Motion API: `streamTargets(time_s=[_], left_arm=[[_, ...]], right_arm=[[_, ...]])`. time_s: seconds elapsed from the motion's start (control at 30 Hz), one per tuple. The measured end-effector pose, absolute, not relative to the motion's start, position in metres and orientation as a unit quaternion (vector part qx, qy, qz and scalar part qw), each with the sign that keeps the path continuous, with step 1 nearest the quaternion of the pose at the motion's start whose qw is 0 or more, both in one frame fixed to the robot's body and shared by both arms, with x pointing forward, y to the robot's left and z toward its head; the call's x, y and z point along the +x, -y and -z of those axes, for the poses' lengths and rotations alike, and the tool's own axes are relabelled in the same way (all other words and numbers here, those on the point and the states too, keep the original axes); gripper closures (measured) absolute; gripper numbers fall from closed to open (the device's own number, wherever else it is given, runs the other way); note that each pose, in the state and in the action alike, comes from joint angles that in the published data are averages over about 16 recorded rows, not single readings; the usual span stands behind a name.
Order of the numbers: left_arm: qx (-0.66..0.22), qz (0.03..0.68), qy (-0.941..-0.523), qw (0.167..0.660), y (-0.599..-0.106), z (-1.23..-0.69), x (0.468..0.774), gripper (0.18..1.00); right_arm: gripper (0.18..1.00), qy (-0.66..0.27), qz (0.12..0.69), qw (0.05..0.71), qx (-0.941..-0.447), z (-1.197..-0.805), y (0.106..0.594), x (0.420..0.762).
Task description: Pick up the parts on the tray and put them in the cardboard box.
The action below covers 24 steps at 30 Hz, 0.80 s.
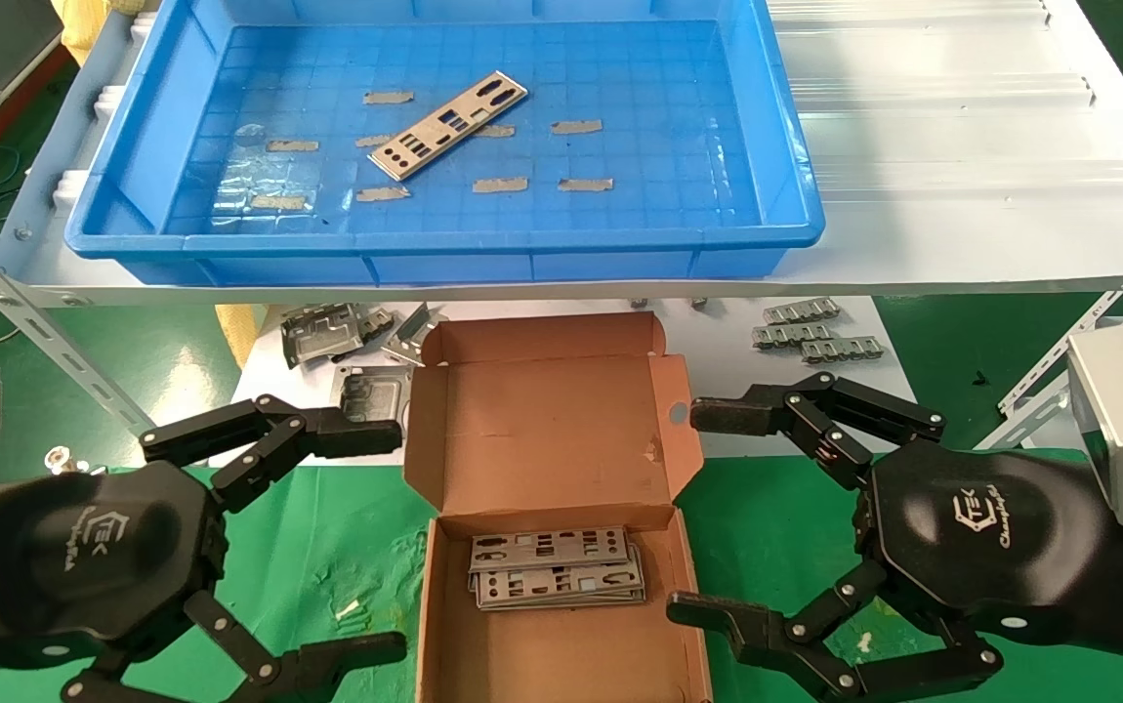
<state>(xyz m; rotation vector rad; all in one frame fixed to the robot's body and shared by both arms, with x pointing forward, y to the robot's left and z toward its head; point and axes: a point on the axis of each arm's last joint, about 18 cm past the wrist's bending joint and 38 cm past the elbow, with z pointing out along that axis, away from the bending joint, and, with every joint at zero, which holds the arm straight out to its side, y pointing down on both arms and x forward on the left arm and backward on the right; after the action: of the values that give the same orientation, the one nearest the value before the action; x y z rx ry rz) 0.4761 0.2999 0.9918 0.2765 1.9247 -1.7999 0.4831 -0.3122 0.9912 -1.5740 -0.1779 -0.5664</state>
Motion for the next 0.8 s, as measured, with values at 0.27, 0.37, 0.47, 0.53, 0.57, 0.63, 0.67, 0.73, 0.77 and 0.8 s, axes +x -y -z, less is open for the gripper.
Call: streamTargets(time_s=[0.27, 0.37, 0.47, 0.53, 0.57, 0.63, 0.67, 0.73, 0.77, 0.8], left_arm=[[0.101, 0.659, -0.705, 0.243, -0.2999, -0.9918, 0.4761, 0.184], [0.101, 0.659, -0.705, 0.244, -0.2999, -0.9918, 0.4761, 0.184], [0.101, 0.659, -0.705, 0.244, -0.2999, -0.9918, 0.4761, 0.184], [0.101, 0.659, -0.705, 0.243, -0.2999, -0.9918, 0.4761, 0.184], [0.101, 0.659, -0.705, 0.243, -0.2999, -0.9918, 0.4761, 0.184], [0.101, 0.659, -0.705, 0.243, -0.2999, -0.9918, 0.4761, 0.184], [0.101, 0.659, -0.705, 0.243, -0.2999, -0.9918, 0.4761, 0.184], [0.101, 0.659, -0.705, 0.243, -0.2999, -0.9918, 0.4761, 0.184], [0.101, 0.659, -0.705, 0.243, -0.2999, -0.9918, 0.4761, 0.184], [0.101, 0.659, -0.705, 0.243, -0.2999, -0.9918, 0.4761, 0.184]], right_arm=[[0.178, 0.079, 0.251, 0.667, -0.697, -0.9912, 0.3122, 0.4831], [0.178, 0.079, 0.251, 0.667, -0.697, -0.9912, 0.3122, 0.4831], [0.178, 0.079, 0.251, 0.667, -0.697, -0.9912, 0.3122, 0.4831], [0.178, 0.079, 0.251, 0.667, -0.697, -0.9912, 0.3122, 0.4831], [0.178, 0.079, 0.251, 0.667, -0.697, -0.9912, 0.3122, 0.4831], [0.178, 0.079, 0.251, 0.667, -0.697, -0.9912, 0.3122, 0.4831], [0.178, 0.079, 0.251, 0.667, -0.697, -0.9912, 0.3122, 0.4831], [0.178, 0.079, 0.251, 0.667, -0.697, -0.9912, 0.3122, 0.4831], [0.178, 0.079, 0.251, 0.667, -0.697, -0.9912, 0.3122, 0.4831], [0.178, 0.079, 0.251, 0.667, -0.697, -0.9912, 0.3122, 0.4831]])
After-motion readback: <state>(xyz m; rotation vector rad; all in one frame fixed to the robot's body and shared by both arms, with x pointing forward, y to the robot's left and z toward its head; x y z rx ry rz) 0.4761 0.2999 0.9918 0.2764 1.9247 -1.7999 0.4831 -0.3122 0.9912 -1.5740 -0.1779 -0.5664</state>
